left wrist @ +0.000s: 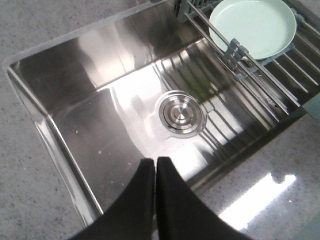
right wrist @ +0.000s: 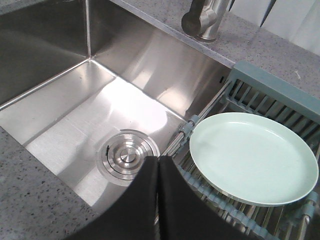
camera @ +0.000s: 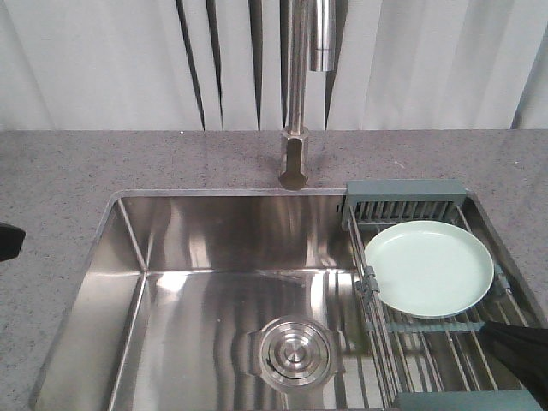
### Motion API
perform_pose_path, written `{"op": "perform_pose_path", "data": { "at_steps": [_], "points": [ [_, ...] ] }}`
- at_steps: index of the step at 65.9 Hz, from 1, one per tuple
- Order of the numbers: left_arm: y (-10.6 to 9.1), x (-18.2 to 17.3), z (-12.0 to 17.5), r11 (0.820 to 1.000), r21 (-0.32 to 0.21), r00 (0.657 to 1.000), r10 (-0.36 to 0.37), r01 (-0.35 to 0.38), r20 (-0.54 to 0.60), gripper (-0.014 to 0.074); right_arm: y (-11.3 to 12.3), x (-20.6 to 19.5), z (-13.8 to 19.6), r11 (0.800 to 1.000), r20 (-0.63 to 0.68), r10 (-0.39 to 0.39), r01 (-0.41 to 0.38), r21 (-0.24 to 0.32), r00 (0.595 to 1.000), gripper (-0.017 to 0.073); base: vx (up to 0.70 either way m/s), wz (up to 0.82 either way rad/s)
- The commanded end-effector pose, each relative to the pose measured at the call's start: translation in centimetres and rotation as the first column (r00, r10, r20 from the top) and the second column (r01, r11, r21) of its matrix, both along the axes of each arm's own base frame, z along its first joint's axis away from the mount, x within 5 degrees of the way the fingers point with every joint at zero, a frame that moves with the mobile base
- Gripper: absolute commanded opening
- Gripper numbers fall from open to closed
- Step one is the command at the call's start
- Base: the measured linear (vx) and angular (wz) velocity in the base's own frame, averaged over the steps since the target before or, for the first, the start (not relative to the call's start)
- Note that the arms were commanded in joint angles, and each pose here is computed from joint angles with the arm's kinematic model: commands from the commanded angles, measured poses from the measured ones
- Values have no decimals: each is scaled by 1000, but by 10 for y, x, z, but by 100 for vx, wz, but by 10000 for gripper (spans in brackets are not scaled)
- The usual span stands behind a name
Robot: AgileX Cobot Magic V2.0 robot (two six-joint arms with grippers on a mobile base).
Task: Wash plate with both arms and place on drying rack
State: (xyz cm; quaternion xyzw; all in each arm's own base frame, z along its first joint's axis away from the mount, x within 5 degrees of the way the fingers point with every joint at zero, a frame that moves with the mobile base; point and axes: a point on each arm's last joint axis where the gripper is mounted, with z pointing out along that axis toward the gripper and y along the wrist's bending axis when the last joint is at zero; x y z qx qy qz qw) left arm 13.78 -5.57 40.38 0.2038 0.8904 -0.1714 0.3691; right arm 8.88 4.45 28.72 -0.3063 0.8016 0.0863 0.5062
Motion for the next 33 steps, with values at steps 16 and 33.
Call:
{"op": "perform_pose_path", "data": {
  "at_steps": [16, 33],
  "points": [
    [21, -10, -12, 981, -5, 902, 180, -194, 392, -6, 0, 3, 12, 999, 62, -20, 19, 28, 998, -6, 0, 0],
    [37, -48, -100, 952, -107, 746, 291, -286, 598, -6, 0, 3, 12, 999, 62, -20, 19, 28, 998, -6, 0, 0]
  ]
}}
